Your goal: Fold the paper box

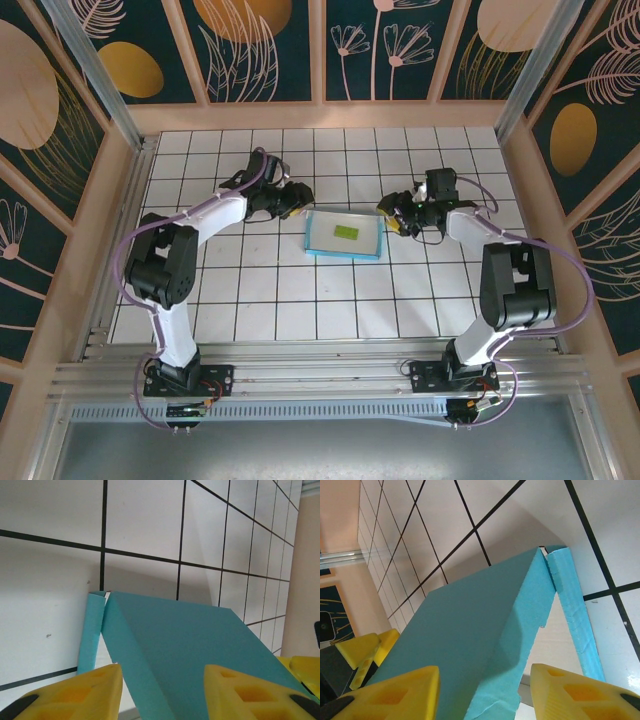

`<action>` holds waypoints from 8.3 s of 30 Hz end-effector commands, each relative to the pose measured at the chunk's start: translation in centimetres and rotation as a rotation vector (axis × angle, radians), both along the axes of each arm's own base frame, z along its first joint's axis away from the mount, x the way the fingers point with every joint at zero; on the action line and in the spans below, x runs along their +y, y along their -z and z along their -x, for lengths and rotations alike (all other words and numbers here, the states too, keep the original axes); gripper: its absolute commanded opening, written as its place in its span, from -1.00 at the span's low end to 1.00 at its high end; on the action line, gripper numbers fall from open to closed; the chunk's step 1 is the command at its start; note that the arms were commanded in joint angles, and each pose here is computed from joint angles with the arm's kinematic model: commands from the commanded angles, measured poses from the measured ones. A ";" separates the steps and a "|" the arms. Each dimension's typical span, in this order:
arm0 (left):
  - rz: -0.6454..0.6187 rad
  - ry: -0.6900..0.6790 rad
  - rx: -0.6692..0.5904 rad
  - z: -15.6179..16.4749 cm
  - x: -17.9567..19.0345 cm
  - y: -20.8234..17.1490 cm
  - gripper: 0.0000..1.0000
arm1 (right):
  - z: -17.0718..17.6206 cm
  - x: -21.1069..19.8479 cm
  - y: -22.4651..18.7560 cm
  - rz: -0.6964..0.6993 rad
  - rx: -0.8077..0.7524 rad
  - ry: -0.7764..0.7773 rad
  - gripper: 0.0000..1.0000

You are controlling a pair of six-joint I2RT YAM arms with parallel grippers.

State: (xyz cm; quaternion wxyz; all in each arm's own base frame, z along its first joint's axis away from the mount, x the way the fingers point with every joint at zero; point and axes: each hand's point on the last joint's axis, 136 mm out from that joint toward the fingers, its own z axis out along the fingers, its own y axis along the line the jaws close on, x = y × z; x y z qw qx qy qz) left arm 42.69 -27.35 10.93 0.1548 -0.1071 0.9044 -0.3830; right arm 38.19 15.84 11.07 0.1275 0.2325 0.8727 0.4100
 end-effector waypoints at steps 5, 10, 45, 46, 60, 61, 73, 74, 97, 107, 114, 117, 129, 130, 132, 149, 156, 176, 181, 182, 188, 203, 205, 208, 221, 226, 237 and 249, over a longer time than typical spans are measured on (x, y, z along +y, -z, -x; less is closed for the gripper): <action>0.099 0.033 0.042 0.8 -1.8 0.5 -0.15 | -0.2 1.0 0.1 -0.049 0.002 -0.005 0.01; 0.112 0.042 0.045 1.0 -2.3 0.6 -0.20 | -0.1 1.2 0.5 -0.058 0.010 0.013 -0.02; 0.079 0.017 0.110 3.1 -2.0 4.8 -0.49 | 0.5 0.6 3.9 0.095 0.018 0.013 -0.25; 0.077 0.013 0.112 3.1 -1.9 5.0 -0.50 | 0.5 0.6 3.9 0.096 0.013 0.012 -0.25; 0.076 -0.011 0.053 2.9 -1.4 2.2 -0.40 | -0.5 -0.6 0.6 0.186 -0.073 0.040 -0.04; 0.073 -0.011 0.045 2.8 -1.3 1.9 -0.38 | -0.6 -0.9 0.2 0.206 -0.084 0.044 -0.03; 0.028 0.011 0.061 3.9 -1.2 2.3 -0.18 | 0.8 -0.5 0.4 0.204 -0.062 0.016 -0.01; 0.024 0.013 0.066 4.0 -1.3 2.5 -0.16 | 1.0 -0.3 0.7 0.205 -0.057 0.010 -0.01; 0.017 0.042 0.103 4.9 -2.8 4.8 -0.53 | 1.8 0.4 4.9 0.216 0.015 -0.027 -0.18; 0.001 0.032 0.106 5.1 -2.4 5.3 -0.64 | 1.5 0.2 4.7 0.234 0.009 -0.028 -0.17; -0.056 0.020 0.057 4.7 -1.5 4.1 -0.42 | 1.1 0.2 3.4 0.237 -0.015 -0.028 -0.17; -0.072 0.026 0.050 4.7 -1.3 3.7 -0.36 | 0.6 0.5 1.8 0.213 -0.050 -0.022 -0.17; -0.135 0.028 0.015 4.2 -0.6 2.9 -0.27 | -0.5 -1.0 0.8 0.304 -0.094 0.009 -0.01; -0.142 0.029 0.016 4.2 -0.5 3.1 -0.26 | -0.4 -0.9 1.2 0.310 -0.088 0.001 -0.01; -0.154 0.029 0.022 4.2 -0.4 3.6 -0.23 | -0.1 -0.9 2.5 0.315 -0.058 -0.016 0.00; -0.126 0.073 0.133 6.1 -1.0 9.4 -0.66 | 2.4 0.1 8.6 0.289 0.049 -0.094 -0.33; -0.143 0.068 0.139 6.6 -0.5 9.9 -0.65 | 2.1 -0.1 7.5 0.311 0.017 -0.099 -0.32; -0.149 0.070 0.118 6.9 -0.2 9.5 -0.38 | 2.2 0.2 7.4 0.296 -0.039 -0.097 -0.04; -0.162 0.074 0.154 7.9 0.2 11.2 -0.58 | 2.9 0.2 8.7 0.288 -0.009 -0.111 -0.21; -0.161 0.073 0.152 7.9 0.2 11.2 -0.57 | 2.9 0.3 8.7 0.286 -0.011 -0.112 -0.24; -0.117 0.078 0.110 7.2 -0.6 8.8 -0.36 | 2.8 0.4 9.4 0.285 -0.008 -0.116 -0.34; -0.108 -0.122 -0.142 4.0 3.6 0.3 0.27 | 3.4 -1.0 11.9 0.133 -0.031 -0.120 -0.48; -0.055 -0.106 -0.127 4.0 3.1 0.8 0.29 | 3.3 -1.3 11.8 0.101 -0.043 -0.122 -0.48; 0.013 -0.041 -0.090 4.8 1.8 2.3 0.34 | 3.2 -1.4 11.5 0.041 -0.058 -0.136 -0.48; 0.214 0.014 -0.016 5.1 -1.1 5.0 0.39 | 3.5 -2.6 12.9 -0.006 -0.007 -0.100 -0.51; 0.318 0.028 -0.030 5.0 -2.2 4.3 0.36 | 3.5 -2.5 12.9 -0.013 -0.004 -0.096 -0.51; 0.467 0.041 -0.004 5.0 -4.8 3.1 -0.12 | 3.4 -2.4 12.5 -0.022 -0.008 -0.096 -0.51; 0.449 -0.018 0.009 4.9 -4.5 0.8 -0.49 | 1.7 -2.5 7.1 -0.005 -0.139 -0.097 -0.21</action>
